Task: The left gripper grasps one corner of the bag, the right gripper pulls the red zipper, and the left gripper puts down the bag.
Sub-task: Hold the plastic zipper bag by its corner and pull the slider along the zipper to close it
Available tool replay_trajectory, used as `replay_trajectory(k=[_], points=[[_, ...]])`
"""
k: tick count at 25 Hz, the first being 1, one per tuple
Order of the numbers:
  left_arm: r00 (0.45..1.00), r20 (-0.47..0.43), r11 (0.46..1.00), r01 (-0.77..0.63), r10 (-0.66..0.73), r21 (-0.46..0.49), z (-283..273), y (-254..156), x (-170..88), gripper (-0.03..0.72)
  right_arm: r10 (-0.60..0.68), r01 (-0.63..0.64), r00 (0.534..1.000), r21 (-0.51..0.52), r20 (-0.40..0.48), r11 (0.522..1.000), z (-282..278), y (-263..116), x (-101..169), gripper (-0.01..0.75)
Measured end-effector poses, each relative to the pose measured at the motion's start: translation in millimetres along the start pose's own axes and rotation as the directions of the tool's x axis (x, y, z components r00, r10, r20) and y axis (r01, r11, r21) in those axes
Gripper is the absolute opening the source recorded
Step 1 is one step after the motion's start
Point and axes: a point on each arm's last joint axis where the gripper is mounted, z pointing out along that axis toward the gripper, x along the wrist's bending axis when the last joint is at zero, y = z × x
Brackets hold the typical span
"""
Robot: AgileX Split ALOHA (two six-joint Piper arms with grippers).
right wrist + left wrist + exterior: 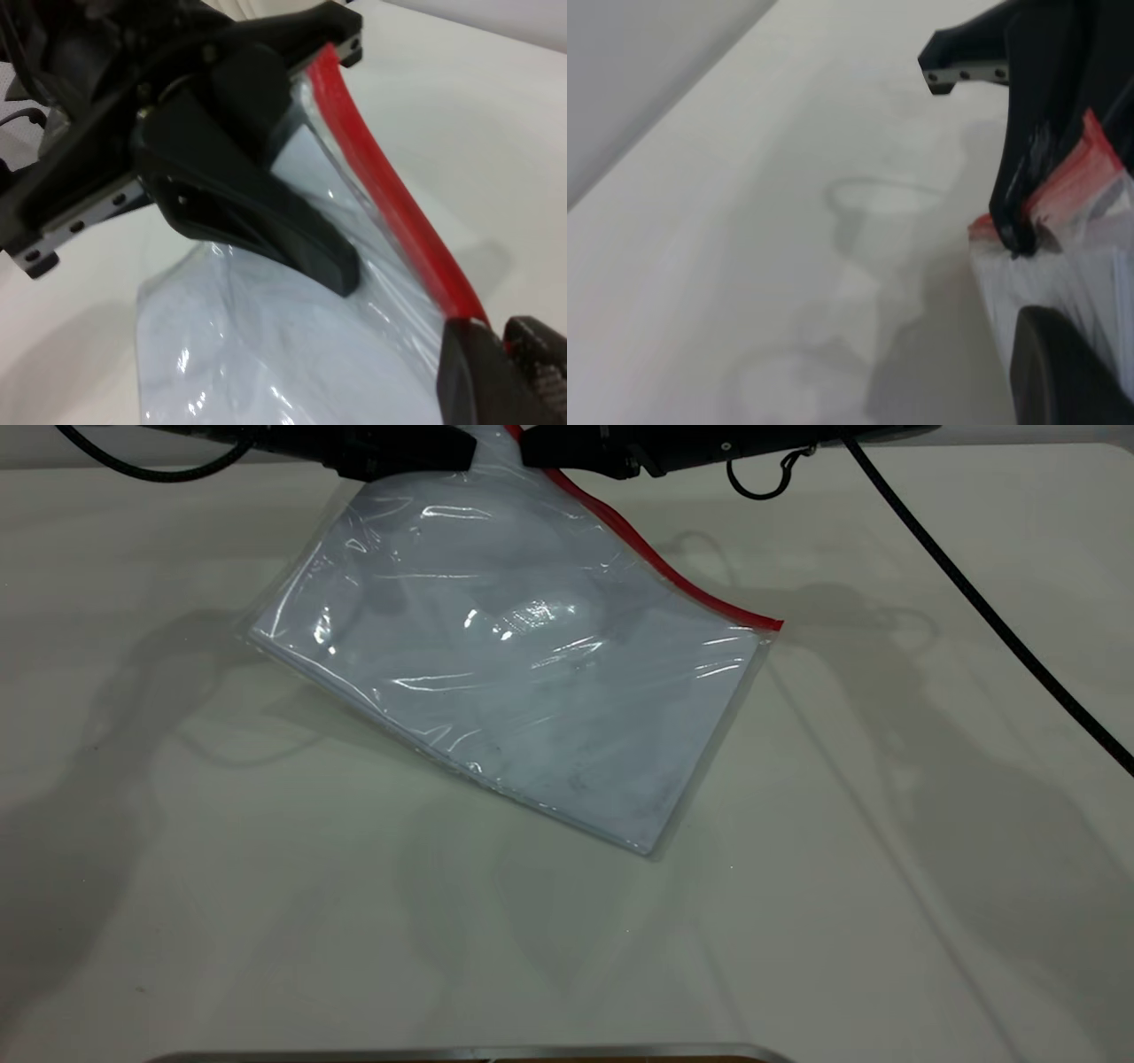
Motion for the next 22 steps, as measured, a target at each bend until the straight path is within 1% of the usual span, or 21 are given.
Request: replay_trajectory(k=[4, 8, 14, 18, 22], points=[[1.000, -0.004, 1.000, 0.021, -0.021, -0.021, -3, -2, 2, 0.050, 0.011, -0.011, 1.000, 0.008, 0.011, 1.000, 1, -7, -4, 0.039], [0.998, -0.021, 0.996, 0.055, -0.057, -0.073, -12, -4, 8, 0.050, -0.003, 0.001, 0.998, 0.041, 0.061, 0.999, 0, -13, -10, 0.038], [0.996, -0.057, 0.991, 0.068, -0.075, -0.118, -30, -1, 18, 0.050, -0.050, 0.032, 0.989, 0.130, 0.139, 0.991, -9, -28, -26, 0.043], [0.995, -0.063, 0.990, 0.063, -0.072, -0.126, -32, 2, 18, 0.050, -0.065, 0.033, 0.987, 0.208, 0.150, 0.977, -20, -36, -34, 0.045], [0.996, -0.059, 0.990, 0.061, -0.069, -0.129, -33, 4, 18, 0.050, -0.023, -0.019, 0.991, 0.301, 0.135, 0.953, -39, -48, -43, 0.045]])
